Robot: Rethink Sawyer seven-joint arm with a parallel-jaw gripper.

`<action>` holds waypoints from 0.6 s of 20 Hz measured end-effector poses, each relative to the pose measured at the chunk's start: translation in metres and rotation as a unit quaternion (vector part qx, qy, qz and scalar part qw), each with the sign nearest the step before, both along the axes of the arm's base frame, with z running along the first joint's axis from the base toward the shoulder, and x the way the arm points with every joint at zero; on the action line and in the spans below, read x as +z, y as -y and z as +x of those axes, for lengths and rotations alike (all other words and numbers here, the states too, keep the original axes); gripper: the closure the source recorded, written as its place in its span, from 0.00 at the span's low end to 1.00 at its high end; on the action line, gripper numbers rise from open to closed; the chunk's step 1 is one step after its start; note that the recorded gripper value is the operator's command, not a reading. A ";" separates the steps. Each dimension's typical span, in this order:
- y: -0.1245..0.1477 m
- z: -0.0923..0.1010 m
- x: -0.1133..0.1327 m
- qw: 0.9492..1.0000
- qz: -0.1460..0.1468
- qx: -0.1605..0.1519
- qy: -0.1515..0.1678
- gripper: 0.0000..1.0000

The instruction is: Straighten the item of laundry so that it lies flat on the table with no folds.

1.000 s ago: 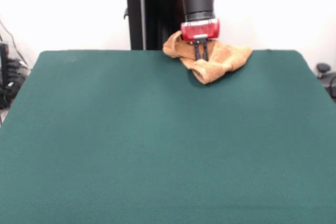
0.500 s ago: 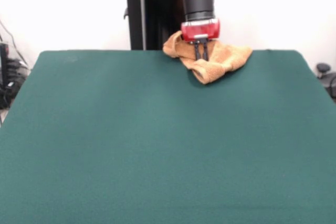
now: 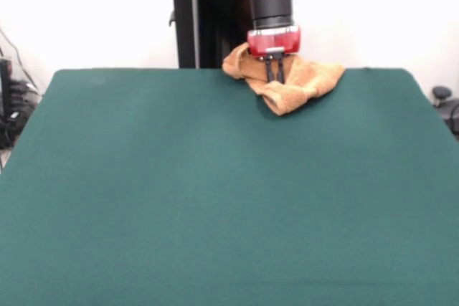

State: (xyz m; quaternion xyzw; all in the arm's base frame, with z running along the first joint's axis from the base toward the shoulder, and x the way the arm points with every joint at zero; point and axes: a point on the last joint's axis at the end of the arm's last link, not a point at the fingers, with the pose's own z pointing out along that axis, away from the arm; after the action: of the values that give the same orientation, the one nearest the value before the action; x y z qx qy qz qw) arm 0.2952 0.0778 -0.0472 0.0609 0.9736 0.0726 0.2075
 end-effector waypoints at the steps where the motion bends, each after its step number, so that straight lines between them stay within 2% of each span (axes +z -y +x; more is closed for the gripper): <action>1: 0.001 0.001 0.001 1.000 0.000 0.005 -0.004 1.00; 8: 0.008 0.012 0.003 0.998 0.009 0.049 -0.042 1.00; 12: 0.010 0.020 0.005 0.994 0.009 0.078 -0.071 1.00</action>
State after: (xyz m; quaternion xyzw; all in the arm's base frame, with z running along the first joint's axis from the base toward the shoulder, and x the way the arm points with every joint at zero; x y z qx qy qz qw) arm 0.3152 0.0677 -0.0426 -0.0081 0.9870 0.0932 0.1306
